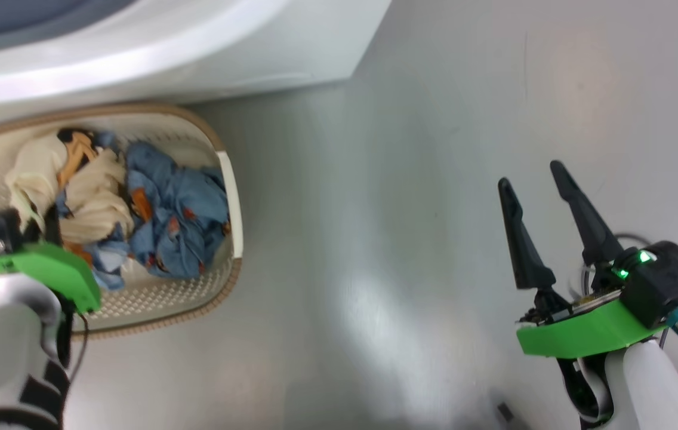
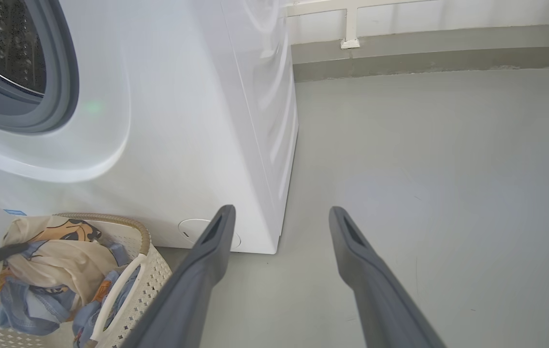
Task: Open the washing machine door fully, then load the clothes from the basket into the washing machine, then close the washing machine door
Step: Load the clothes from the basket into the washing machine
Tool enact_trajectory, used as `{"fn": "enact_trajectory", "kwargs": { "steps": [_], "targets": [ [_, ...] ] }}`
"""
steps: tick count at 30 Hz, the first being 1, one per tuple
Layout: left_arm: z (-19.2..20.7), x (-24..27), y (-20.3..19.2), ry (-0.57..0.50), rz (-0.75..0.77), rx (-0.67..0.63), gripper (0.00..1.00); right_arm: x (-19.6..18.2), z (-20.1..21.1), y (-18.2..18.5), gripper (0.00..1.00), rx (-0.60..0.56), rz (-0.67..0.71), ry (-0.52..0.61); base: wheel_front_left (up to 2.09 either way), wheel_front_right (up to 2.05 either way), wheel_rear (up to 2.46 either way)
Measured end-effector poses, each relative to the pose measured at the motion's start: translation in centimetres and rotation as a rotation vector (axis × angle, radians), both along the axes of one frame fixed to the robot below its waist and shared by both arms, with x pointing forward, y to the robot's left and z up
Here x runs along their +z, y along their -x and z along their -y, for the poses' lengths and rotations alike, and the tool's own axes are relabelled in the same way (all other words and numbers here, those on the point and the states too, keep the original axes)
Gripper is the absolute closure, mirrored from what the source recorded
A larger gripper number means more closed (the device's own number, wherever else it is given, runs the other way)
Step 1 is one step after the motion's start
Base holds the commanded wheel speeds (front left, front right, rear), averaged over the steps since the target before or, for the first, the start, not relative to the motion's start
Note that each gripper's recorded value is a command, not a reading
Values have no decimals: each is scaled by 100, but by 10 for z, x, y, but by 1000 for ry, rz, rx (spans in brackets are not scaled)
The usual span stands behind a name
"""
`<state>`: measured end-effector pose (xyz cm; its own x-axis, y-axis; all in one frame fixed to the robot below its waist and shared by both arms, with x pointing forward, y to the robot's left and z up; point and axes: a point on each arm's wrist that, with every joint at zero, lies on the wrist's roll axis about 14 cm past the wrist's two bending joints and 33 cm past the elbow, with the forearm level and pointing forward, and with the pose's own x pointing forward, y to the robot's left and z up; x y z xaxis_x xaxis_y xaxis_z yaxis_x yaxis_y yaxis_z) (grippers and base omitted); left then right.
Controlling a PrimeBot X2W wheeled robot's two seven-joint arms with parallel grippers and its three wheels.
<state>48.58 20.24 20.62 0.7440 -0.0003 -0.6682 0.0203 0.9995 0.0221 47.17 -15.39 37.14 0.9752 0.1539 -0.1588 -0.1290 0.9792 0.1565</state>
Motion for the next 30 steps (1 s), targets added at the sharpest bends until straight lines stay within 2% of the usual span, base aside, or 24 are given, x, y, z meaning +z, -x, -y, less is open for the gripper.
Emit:
{"fn": "enact_trajectory", "kwargs": {
  "steps": [10,20,30],
  "targets": [
    [-1,74,16,33,196,44,100,39,-8,19,0,25,57,-11,0,0,0],
    [-4,176,23,86,489,101,100,78,-15,41,0,39,125,-28,0,0,0],
    [-9,241,56,85,660,111,100,108,-14,66,0,28,184,-51,0,0,0]
  ]
}}
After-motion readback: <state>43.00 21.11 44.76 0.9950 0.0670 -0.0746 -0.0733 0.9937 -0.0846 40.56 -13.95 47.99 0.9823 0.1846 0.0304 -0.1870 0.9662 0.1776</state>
